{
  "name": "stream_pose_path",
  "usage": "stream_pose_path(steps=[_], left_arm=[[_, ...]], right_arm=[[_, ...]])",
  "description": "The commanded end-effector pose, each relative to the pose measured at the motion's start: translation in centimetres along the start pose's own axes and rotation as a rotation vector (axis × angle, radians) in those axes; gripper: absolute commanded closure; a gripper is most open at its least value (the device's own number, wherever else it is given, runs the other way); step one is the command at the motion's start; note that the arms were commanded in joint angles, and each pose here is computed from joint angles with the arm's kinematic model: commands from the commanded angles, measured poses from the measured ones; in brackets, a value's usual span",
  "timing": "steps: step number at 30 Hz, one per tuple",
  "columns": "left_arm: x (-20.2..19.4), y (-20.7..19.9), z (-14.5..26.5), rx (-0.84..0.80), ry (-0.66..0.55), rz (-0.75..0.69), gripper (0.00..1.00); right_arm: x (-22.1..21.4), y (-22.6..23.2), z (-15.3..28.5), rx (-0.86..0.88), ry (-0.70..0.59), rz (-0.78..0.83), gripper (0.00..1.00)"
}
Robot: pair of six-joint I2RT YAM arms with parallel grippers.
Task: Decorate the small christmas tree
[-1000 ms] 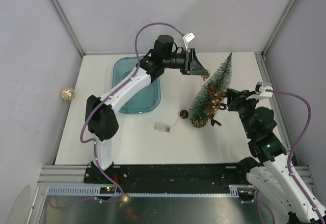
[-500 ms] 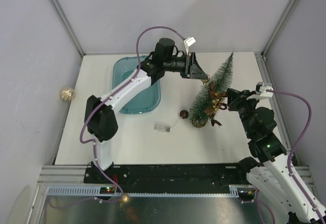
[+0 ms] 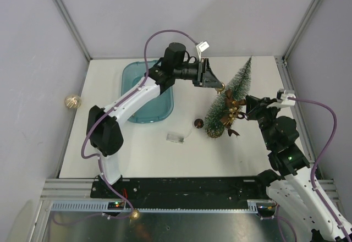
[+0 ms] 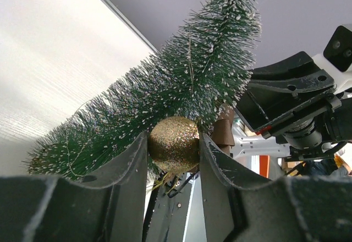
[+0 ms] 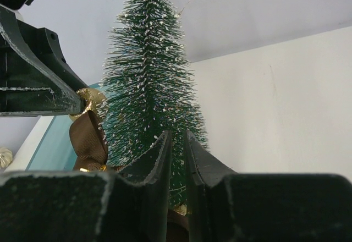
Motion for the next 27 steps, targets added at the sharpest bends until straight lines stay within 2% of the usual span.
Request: stream_pose_path(steps=[1,7,18,27], left_arm=[[-0.4,-2.9,1.2,-0.062,-0.003,-0.058,0.83],[-0.8,-3.1,0.5,-0.074,0.012,-0.056,0.83],[0.8,-3.8,0.0,-0.081,-0.027,-0.097,0.84],[2.3,-3.2,1.4,-0.066,-0.071,-0.134,0.84]], right_arm=[[1.3,-0.1,0.1,-0.012,-0.054,-0.002,0.81],[1.2,-0.1,0.1,-0.012,-0.053,-0.002,0.81],[1.2,-0.2,0.1,-0.013,-0.049,0.004,0.83],[1.6,-0.3,-0.2,-0.018,-0.069,0.028,0.82]])
Point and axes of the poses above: each gripper's point midway between its finger pads, its own z axis back along the fingers, its own y axis along the line the jaws close on, x = y × z, the point moved 4 cm from there along z, back along the fingers, and after that the axes turned 14 degrees about z, right-handed, at the moved point
